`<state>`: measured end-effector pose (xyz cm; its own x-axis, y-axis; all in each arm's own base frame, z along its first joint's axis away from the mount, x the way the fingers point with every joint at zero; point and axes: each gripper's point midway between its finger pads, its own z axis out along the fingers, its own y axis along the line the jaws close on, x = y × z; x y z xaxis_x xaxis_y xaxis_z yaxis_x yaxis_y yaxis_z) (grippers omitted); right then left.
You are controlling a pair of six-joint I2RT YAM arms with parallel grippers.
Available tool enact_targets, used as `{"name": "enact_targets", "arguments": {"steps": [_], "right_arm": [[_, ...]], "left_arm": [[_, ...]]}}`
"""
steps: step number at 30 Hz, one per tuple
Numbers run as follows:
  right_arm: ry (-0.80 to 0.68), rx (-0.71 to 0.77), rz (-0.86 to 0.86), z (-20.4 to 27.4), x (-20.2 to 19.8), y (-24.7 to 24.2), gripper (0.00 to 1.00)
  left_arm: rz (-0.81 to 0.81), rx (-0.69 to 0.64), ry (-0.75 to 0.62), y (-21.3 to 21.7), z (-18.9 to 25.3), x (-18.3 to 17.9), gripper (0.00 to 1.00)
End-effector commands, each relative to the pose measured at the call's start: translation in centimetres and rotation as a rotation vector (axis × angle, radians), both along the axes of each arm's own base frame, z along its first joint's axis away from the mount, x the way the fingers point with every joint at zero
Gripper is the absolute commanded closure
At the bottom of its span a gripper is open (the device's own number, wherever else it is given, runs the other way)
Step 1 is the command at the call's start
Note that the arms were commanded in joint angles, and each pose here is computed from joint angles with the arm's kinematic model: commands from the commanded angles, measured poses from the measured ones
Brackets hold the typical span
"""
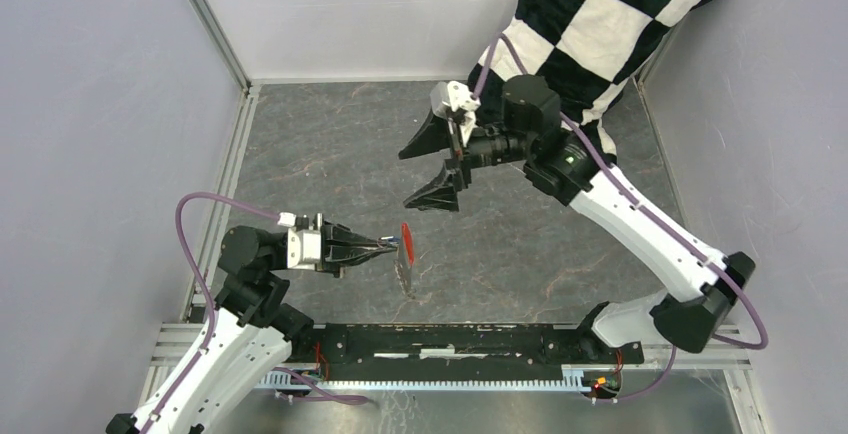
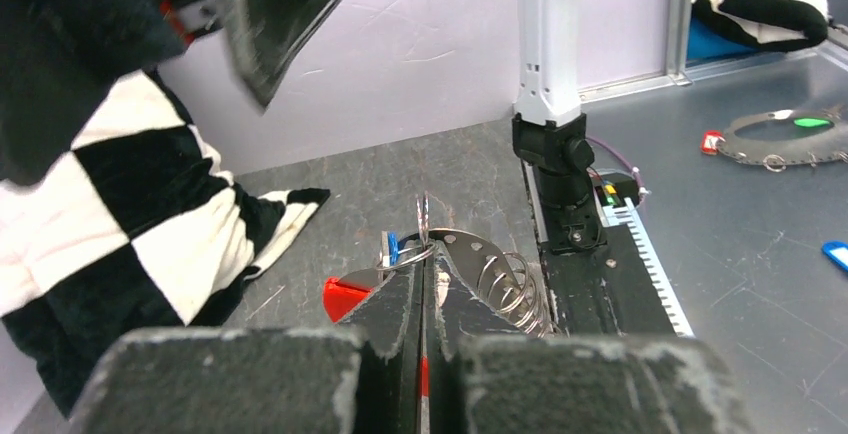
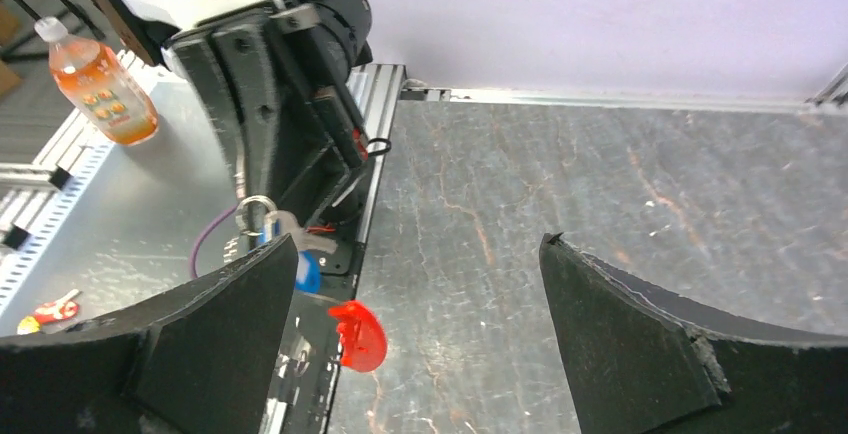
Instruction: Put the keys on the keyring
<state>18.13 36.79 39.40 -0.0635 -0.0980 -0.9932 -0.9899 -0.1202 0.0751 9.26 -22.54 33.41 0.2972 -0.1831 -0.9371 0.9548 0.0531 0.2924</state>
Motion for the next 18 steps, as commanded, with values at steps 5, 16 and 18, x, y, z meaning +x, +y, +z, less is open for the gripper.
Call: {"name": "enact_targets", "arguments": {"steps": [5, 16, 18], "right_arm": [[-0.224, 0.036, 0.018, 1.3, -3.4, -2.4, 0.07], [-0.386, -0.181, 0.034, -1.9, -5.6, -0.1, 0.28], [-0.395, -0.172, 0.032, -1.6, -5.7, -0.1, 0.31]], "left_arm": [[0.143, -0.032, 0.105, 0.3, 0.1, 2.6, 0.98], [0.15, 0.023, 0.136, -0.2, -0.4, 3.6, 0.98], [0.155, 0.027, 0.126, -0.1, -0.4, 3.6, 0.98]]}}
